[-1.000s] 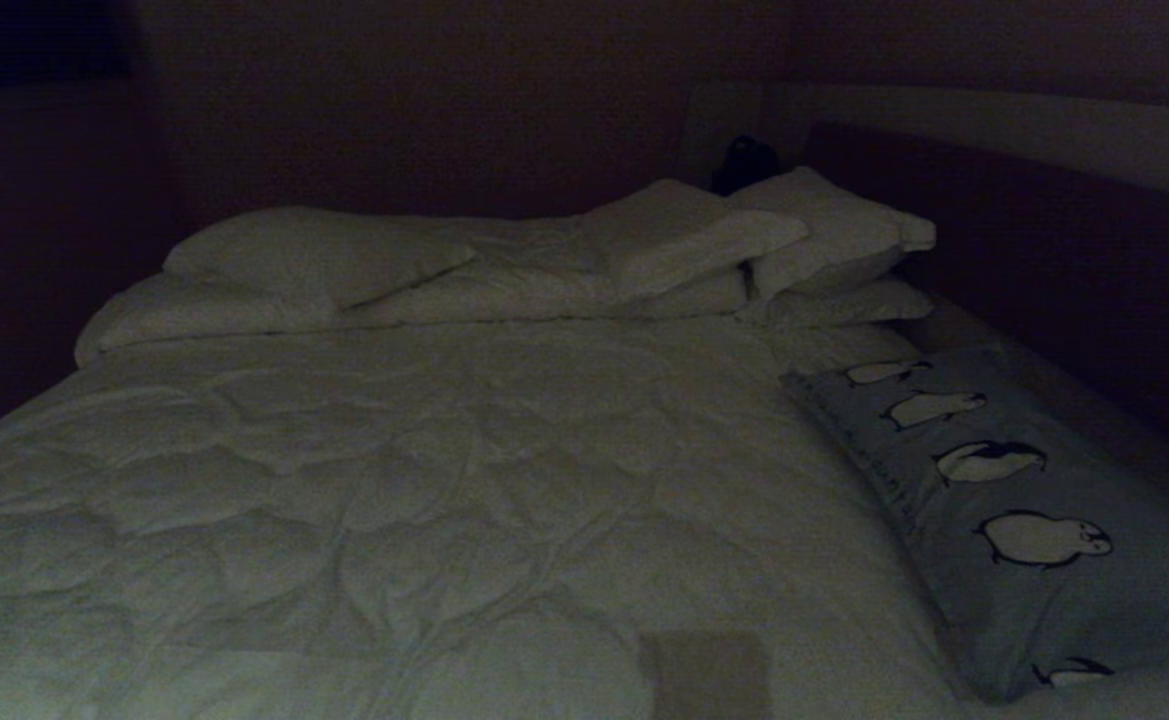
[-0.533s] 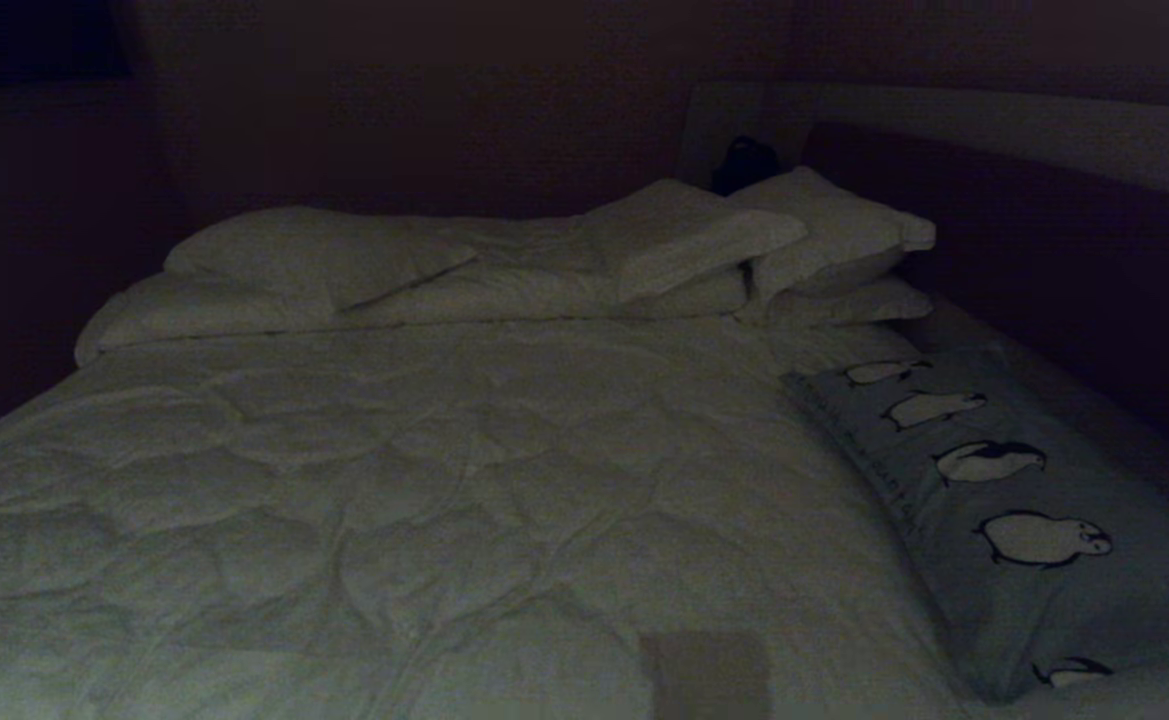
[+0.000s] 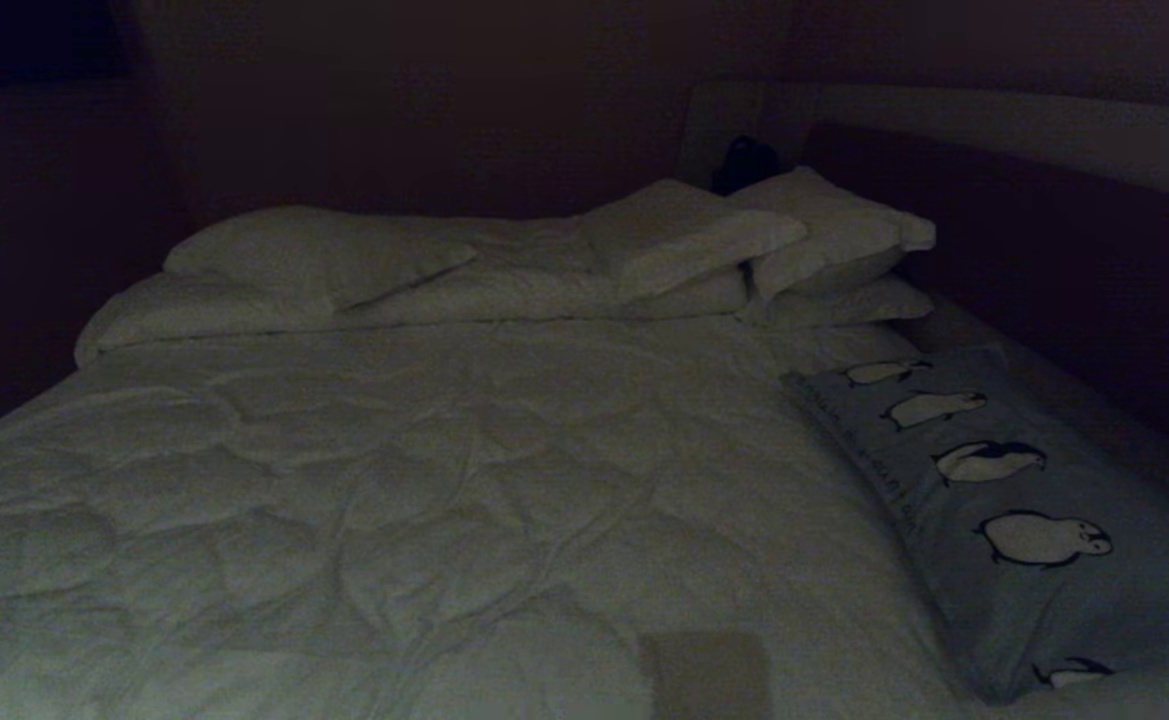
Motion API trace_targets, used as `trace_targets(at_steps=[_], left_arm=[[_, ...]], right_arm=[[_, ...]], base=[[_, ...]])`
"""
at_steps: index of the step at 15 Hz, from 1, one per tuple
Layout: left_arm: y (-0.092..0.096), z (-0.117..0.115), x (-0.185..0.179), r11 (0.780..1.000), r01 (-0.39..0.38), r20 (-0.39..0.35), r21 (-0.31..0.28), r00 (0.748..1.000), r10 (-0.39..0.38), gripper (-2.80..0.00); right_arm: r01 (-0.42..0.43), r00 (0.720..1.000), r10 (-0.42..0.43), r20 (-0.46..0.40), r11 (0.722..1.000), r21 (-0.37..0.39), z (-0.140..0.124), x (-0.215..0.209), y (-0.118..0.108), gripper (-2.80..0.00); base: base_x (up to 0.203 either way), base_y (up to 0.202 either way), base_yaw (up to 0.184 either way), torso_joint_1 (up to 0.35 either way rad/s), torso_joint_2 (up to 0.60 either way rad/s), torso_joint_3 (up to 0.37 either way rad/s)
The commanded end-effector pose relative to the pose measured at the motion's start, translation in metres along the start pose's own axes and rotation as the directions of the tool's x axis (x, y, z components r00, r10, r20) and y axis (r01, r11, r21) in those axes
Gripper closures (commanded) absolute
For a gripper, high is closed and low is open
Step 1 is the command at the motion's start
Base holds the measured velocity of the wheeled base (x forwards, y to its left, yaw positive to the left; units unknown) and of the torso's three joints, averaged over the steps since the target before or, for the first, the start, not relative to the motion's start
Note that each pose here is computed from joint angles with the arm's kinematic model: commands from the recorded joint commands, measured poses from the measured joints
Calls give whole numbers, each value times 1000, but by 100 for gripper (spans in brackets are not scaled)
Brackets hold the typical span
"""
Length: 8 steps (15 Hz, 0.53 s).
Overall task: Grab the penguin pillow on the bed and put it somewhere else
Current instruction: Pick up the pillow
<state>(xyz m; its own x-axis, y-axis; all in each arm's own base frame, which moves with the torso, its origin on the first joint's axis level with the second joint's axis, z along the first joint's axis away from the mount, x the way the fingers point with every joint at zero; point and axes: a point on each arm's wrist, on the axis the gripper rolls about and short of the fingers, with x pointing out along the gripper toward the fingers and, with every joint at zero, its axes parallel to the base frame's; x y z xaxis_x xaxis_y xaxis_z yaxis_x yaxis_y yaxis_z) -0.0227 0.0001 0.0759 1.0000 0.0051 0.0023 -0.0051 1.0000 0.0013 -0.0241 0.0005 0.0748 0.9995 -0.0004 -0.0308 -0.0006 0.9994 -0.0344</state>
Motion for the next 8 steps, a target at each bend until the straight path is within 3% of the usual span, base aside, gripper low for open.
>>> trace_targets(at_steps=[1,8], left_arm=[[0,0,0,1000,-1,0,0,1000,1,0],[0,0,0,1000,-1,1,0,1000,1,0]], right_arm=[[-1,1000,1,-1,1000,0,0,0,0,0],[0,1000,0,-1,1000,0,0,0,0,0]], base=[[0,0,0,0,0,0],[0,0,0,0,0,0]])
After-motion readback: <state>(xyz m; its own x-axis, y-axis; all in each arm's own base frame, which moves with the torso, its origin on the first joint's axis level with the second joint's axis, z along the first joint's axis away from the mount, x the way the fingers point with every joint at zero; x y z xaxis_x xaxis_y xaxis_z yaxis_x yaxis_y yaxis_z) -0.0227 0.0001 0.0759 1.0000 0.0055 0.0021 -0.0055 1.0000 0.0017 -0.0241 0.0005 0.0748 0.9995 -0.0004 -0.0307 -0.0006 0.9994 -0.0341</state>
